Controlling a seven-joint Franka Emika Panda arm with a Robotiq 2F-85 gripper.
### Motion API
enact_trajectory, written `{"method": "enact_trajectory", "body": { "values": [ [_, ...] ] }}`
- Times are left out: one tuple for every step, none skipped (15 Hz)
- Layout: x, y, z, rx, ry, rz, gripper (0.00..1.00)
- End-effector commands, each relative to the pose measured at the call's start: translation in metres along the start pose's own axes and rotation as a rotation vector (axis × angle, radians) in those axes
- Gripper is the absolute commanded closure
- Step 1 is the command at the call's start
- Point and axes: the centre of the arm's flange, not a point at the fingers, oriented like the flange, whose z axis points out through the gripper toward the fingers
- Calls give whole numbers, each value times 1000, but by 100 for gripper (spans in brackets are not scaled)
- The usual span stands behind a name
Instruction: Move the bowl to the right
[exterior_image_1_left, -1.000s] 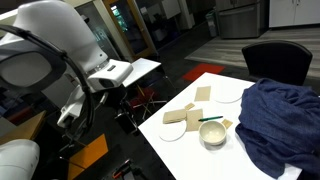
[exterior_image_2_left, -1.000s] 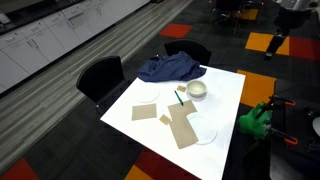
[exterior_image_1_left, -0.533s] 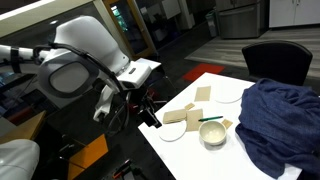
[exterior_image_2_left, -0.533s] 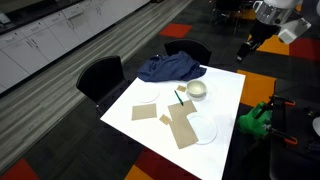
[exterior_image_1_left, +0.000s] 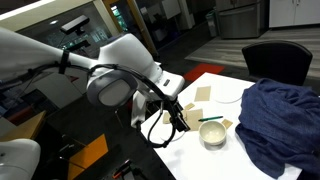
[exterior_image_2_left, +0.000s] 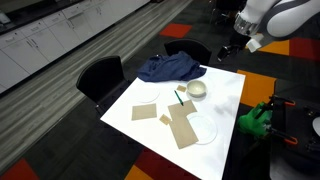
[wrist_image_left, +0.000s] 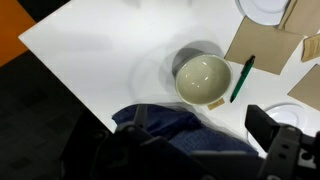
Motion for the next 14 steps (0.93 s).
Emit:
{"method": "enact_trajectory", "body": {
  "values": [
    [32,2,37,20,21,65,0],
    [36,3,46,24,16,72,0],
    [38,4,57,28,9,78,0],
    [40,5,67,28,0,86,0],
    [40,4,80,21,-11,93,0],
    [41,4,90,18,-22,96,0],
    [41,3,102,13,-31,100,0],
    [41,3,112,11,-45,103,0],
    [41,4,122,-5,-57,111,0],
    [42,5,133,-7,-72,118,0],
    [41,6,142,-17,-85,125,0],
    [40,7,150,-30,-99,130,0],
    [30,8,133,-29,-99,119,0],
    [29,9,140,-35,-110,120,0]
  ]
}}
